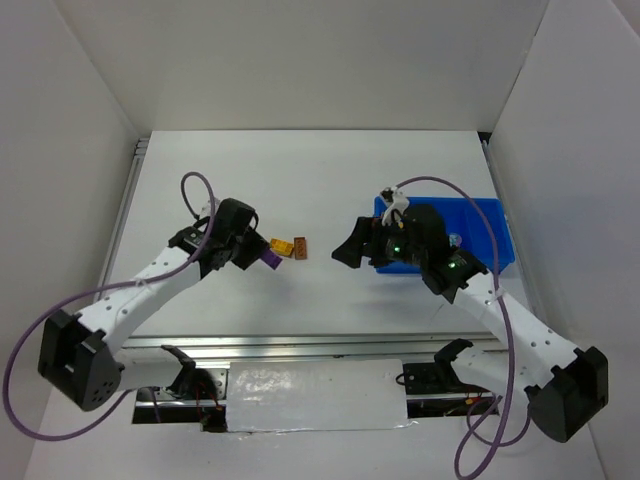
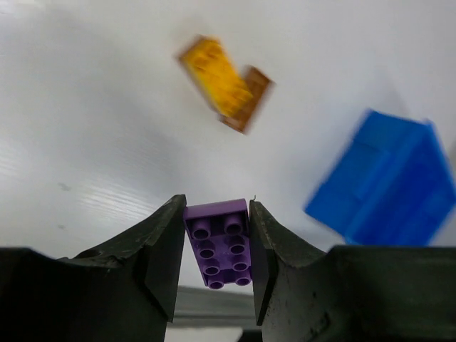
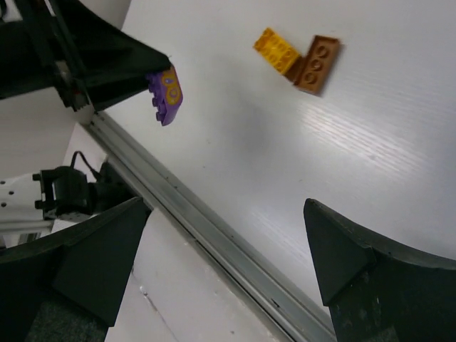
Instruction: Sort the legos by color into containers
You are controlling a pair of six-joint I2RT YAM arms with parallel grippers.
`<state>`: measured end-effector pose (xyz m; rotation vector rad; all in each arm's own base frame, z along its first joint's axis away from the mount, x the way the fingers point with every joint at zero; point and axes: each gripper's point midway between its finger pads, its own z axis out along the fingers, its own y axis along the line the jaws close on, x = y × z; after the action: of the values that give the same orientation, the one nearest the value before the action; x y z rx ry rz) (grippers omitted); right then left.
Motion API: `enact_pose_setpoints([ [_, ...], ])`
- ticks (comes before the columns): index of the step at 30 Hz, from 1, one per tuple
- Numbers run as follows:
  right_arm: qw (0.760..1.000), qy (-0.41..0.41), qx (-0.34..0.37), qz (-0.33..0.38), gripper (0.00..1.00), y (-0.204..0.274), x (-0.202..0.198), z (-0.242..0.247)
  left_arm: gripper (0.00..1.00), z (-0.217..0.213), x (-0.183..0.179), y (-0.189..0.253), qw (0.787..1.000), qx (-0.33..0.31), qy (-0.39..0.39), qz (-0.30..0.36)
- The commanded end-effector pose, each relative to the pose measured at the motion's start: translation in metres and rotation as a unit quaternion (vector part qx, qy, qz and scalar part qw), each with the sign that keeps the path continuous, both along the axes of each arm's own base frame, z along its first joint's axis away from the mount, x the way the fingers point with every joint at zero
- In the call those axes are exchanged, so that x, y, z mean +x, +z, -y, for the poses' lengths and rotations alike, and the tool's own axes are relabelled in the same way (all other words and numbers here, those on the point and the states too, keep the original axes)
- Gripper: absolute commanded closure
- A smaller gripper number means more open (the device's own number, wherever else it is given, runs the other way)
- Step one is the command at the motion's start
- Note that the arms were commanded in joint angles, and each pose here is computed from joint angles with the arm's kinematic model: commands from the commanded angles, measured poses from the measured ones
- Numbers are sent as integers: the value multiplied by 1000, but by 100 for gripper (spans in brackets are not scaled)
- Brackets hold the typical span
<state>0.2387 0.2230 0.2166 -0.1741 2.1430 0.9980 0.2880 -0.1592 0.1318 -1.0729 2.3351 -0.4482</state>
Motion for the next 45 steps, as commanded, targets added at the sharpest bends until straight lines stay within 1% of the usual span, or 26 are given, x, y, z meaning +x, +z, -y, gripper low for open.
enact_pose_setpoints([
  [1, 995, 45, 66, 57, 0, 36, -8, -46, 100, 29, 2, 53, 995, -23, -53, 77],
  [7, 992, 59, 84, 79, 2, 52, -14, -81, 100, 78, -6, 88, 983, -71, -134, 105],
  [14, 997, 18, 56, 54, 12, 33, 3, -94, 100, 108, -15, 108, 969, -109, -182, 125],
  [16, 997, 17, 52, 49, 19, 27, 3, -96, 100, 113, -17, 112, 966, -118, -190, 130],
  [17, 997, 18, 49, 48, 26, 26, 4, -97, 100, 114, -17, 113, 966, -117, -190, 132],
  [19, 997, 18, 49, 50, 28, 26, 4, -98, 100, 113, -18, 115, 966, -114, -188, 137],
  [22, 997, 16, 53, 58, 50, 30, 5, -97, 100, 117, -18, 118, 962, -118, -198, 145],
  [23, 996, 19, 56, 60, 62, 32, 4, -97, 100, 118, -18, 119, 961, -120, -201, 146],
  [24, 996, 29, 60, 59, 64, 31, 1, -99, 100, 121, -18, 116, 960, -121, -208, 142],
  [25, 995, 37, 69, 65, 69, 37, -2, -101, 100, 123, -18, 115, 960, -122, -211, 139],
  [26, 994, 41, 74, 69, 87, 40, -2, -101, 100, 124, -18, 113, 959, -123, -213, 137],
  [27, 994, 43, 75, 68, 97, 40, -3, -102, 97, 126, -18, 111, 959, -125, -215, 135],
  [28, 994, 42, 76, 70, 100, 42, -3, -101, 95, 127, -19, 112, 958, -128, -220, 136],
  [29, 994, 42, 75, 73, 100, 42, -3, -101, 92, 128, -20, 109, 957, -128, -221, 135],
  [31, 994, 34, 71, 78, 100, 41, -3, -97, 63, 126, -19, 112, 957, -128, -218, 145],
  [32, 994, 29, 66, 79, 100, 40, -1, -94, 45, 124, -18, 114, 958, -126, -212, 148],
  [33, 995, 18, 60, 79, 100, 38, 2, -91, 10, 117, -21, 111, 962, -117, -203, 139],
  [34, 996, 0, 48, 77, 100, 33, 5, -84, 0, 109, -15, 117, 967, -103, -182, 148],
  [36, 996, -15, 33, 80, 100, 26, 9, -77, 1, 95, -7, 126, 971, -71, -161, 163],
  [37, 997, -27, 15, 69, 100, 16, 10, -67, 1, 81, -1, 134, 975, -43, -136, 170],
  [39, 995, -79, -20, 61, 100, -4, 22, -40, 0, 59, 7, 141, 978, -9, -114, 172],
  [40, 991, -119, -30, 58, 100, -10, 38, -16, 0, 46, 8, 147, 980, 12, -103, 172],
  [41, 988, -144, -41, 46, 100, -25, 45, 3, 0, 34, 11, 154, 980, 17, -89, 178],
  [43, 979, -196, -41, 29, 100, -33, 58, 42, 1, 18, 15, 159, 977, 33, -85, 191],
  [44, 966, -253, -45, 16, 100, -40, 69, 82, 1, 13, 14, 164, 975, 33, -88, 201],
  [45, 957, -286, -47, 10, 100, -43, 74, 104, 0, 11, 13, 160, 974, 41, -94, 200],
])
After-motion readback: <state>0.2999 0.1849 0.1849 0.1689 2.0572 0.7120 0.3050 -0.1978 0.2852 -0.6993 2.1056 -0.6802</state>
